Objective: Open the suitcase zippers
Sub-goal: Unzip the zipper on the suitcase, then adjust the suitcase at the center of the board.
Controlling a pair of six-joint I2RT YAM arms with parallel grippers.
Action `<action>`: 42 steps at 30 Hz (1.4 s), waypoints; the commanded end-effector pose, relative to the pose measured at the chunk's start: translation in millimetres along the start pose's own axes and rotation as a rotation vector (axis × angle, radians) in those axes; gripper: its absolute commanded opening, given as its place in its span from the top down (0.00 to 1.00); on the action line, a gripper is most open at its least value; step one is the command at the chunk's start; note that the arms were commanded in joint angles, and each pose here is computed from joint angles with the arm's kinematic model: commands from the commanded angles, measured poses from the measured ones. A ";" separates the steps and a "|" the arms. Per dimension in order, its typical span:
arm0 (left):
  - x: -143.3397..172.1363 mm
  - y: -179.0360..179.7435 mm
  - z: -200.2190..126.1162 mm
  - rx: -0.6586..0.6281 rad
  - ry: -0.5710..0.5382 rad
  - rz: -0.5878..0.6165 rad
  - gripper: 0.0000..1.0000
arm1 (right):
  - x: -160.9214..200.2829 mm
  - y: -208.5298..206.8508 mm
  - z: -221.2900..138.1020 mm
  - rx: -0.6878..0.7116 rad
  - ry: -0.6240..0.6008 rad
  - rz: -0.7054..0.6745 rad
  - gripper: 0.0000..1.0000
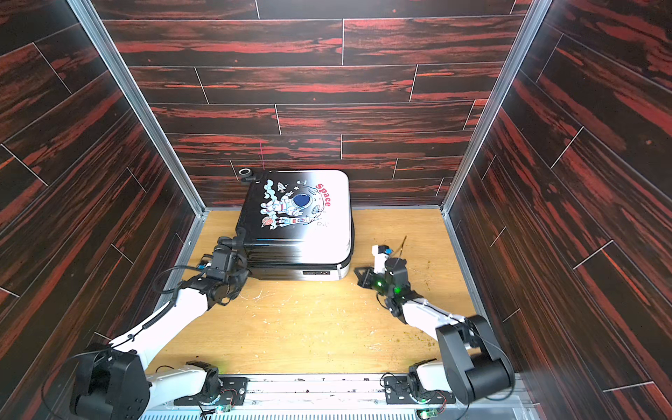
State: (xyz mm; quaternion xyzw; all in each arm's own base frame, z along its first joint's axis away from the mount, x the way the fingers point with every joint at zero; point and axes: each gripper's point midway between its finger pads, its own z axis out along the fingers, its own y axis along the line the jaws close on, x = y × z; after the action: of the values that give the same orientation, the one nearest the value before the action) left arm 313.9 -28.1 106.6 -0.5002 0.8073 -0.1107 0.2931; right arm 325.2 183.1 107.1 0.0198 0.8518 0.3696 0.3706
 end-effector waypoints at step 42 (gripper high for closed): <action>12.3 -5.8 -21.4 0.080 0.102 0.156 0.95 | 12.2 71.6 38.7 -0.546 0.157 0.128 1.00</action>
State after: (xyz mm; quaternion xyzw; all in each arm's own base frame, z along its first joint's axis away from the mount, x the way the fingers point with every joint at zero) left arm 301.1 -42.2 116.2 -0.4282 0.8500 -0.1363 0.2750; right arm 324.7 265.4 122.8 -0.0513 0.7527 0.6019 0.2616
